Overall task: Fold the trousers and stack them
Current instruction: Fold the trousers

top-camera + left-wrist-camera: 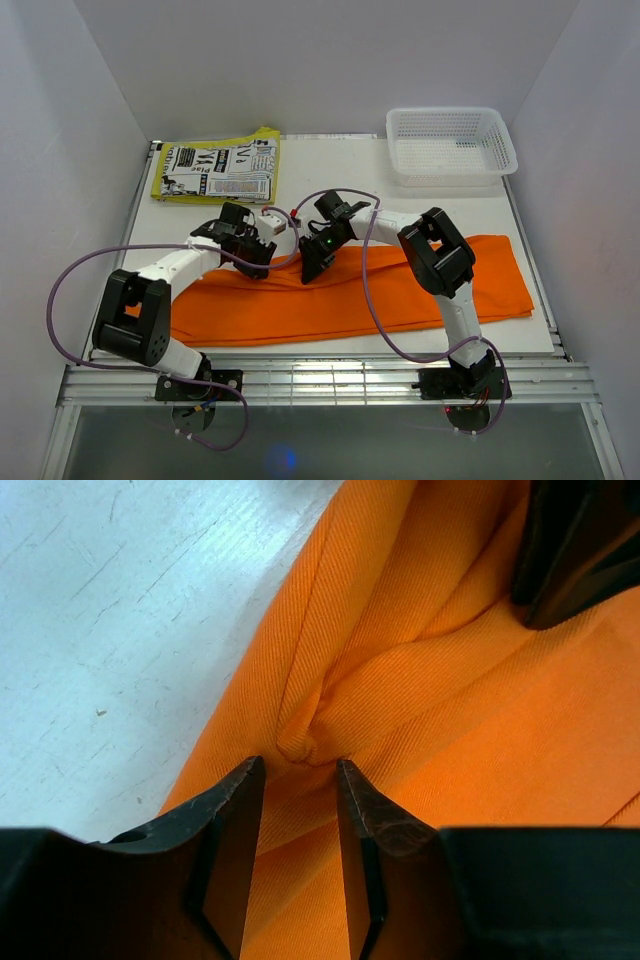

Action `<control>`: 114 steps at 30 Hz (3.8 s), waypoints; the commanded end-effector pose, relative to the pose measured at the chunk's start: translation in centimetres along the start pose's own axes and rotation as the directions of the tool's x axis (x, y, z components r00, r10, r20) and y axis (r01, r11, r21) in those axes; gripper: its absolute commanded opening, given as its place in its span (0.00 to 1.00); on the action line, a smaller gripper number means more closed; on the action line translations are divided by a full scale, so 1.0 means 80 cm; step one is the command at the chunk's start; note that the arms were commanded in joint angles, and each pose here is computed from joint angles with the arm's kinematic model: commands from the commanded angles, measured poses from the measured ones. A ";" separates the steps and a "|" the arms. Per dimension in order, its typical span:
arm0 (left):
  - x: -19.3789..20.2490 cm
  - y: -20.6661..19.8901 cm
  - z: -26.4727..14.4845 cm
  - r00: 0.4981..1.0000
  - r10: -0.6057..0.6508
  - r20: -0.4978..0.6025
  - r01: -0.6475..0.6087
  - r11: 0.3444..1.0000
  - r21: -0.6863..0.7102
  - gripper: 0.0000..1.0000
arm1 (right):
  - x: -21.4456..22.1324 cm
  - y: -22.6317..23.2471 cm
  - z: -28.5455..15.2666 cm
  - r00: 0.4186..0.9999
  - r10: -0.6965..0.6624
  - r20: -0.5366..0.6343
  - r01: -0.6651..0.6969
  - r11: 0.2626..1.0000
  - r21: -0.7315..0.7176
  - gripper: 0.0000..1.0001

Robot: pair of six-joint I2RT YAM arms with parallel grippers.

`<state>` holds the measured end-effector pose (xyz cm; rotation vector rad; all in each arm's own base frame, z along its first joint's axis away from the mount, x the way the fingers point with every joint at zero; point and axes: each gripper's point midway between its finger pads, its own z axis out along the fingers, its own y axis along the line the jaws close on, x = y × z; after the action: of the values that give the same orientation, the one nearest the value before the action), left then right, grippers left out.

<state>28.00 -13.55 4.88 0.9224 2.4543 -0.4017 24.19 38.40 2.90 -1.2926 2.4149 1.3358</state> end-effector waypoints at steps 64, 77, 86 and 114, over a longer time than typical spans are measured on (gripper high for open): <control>-0.177 0.197 -0.024 0.942 -0.033 0.335 0.152 0.930 -0.335 0.47 | 0.226 0.006 -0.093 0.750 -0.329 -0.573 0.514 0.835 0.195 0.30; -0.096 0.065 -0.094 0.967 -0.085 0.239 0.079 0.996 0.035 0.73 | 0.034 0.024 -0.175 0.957 -0.286 -0.043 0.284 0.902 0.326 0.78; -0.008 0.053 -0.044 0.970 -0.242 0.021 0.240 0.968 0.069 0.71 | 0.080 -0.054 -0.228 0.997 0.042 0.065 -0.061 0.947 0.316 0.71; 0.019 0.114 -0.048 0.905 -0.422 0.062 0.426 0.902 -0.067 0.90 | 0.406 -0.122 -0.534 0.717 0.466 0.518 -0.694 0.409 0.593 0.95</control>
<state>29.83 -4.71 3.51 0.3219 2.7186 -0.4911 24.45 -14.98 9.71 0.0084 2.7581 0.3159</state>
